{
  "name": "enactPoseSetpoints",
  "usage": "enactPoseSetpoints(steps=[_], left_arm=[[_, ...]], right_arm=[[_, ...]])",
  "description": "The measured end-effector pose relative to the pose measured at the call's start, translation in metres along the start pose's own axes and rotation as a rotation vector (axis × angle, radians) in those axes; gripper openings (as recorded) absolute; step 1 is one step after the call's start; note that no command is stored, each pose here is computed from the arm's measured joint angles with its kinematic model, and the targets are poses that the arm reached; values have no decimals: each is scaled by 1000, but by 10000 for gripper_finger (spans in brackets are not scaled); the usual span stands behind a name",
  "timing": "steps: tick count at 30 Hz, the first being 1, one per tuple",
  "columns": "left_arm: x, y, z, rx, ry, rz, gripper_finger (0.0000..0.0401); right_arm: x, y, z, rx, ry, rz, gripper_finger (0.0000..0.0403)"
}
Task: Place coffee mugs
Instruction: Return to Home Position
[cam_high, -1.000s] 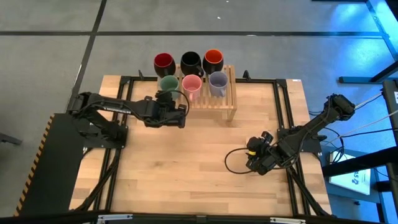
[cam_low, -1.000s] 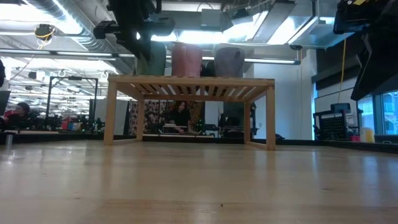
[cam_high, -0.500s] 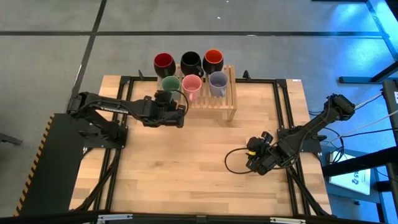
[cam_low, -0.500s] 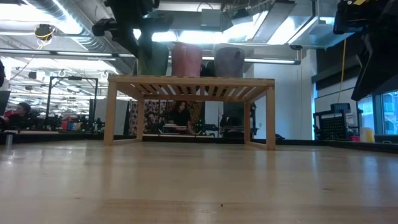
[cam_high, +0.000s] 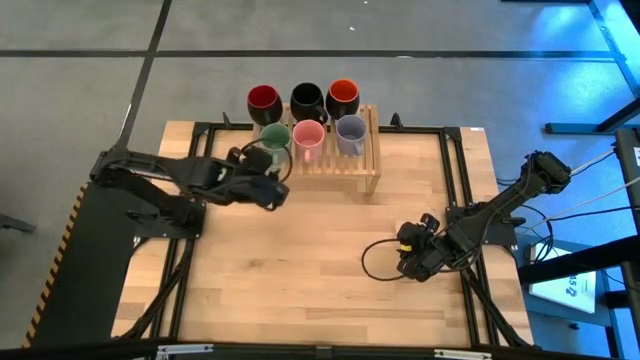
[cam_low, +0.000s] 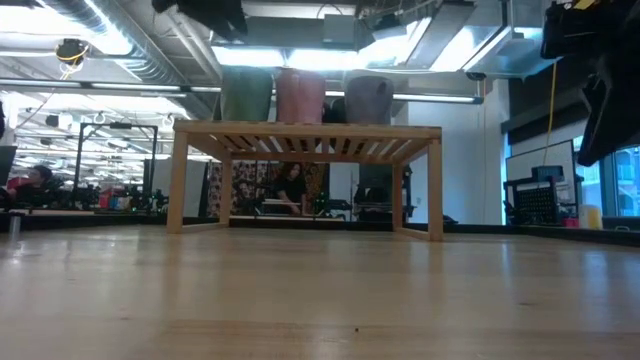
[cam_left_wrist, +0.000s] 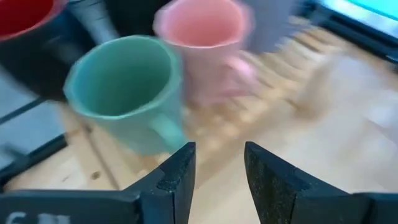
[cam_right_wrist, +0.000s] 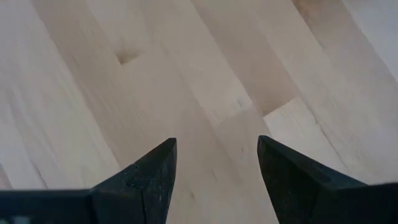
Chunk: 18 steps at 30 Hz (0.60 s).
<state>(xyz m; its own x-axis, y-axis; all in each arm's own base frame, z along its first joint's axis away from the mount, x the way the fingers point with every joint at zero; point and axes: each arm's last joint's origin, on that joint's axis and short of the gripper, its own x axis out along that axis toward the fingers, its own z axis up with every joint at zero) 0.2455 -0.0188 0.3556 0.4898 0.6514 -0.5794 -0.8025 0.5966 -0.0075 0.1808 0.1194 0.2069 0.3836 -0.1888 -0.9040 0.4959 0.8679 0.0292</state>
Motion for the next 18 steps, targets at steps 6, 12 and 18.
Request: enactPoseSetpoints(steps=[6,12,18], left_arm=[[-29,2,-4,136,-23,-128,127],[-51,0,-28,286,7,-452,102],[-49,11,-73,238,-74,-779,33]], right_arm=[[-1,2,2,35,-29,13,209],[-21,15,20,-4,-171,112,209],[-52,19,55,31,-461,387,166]])
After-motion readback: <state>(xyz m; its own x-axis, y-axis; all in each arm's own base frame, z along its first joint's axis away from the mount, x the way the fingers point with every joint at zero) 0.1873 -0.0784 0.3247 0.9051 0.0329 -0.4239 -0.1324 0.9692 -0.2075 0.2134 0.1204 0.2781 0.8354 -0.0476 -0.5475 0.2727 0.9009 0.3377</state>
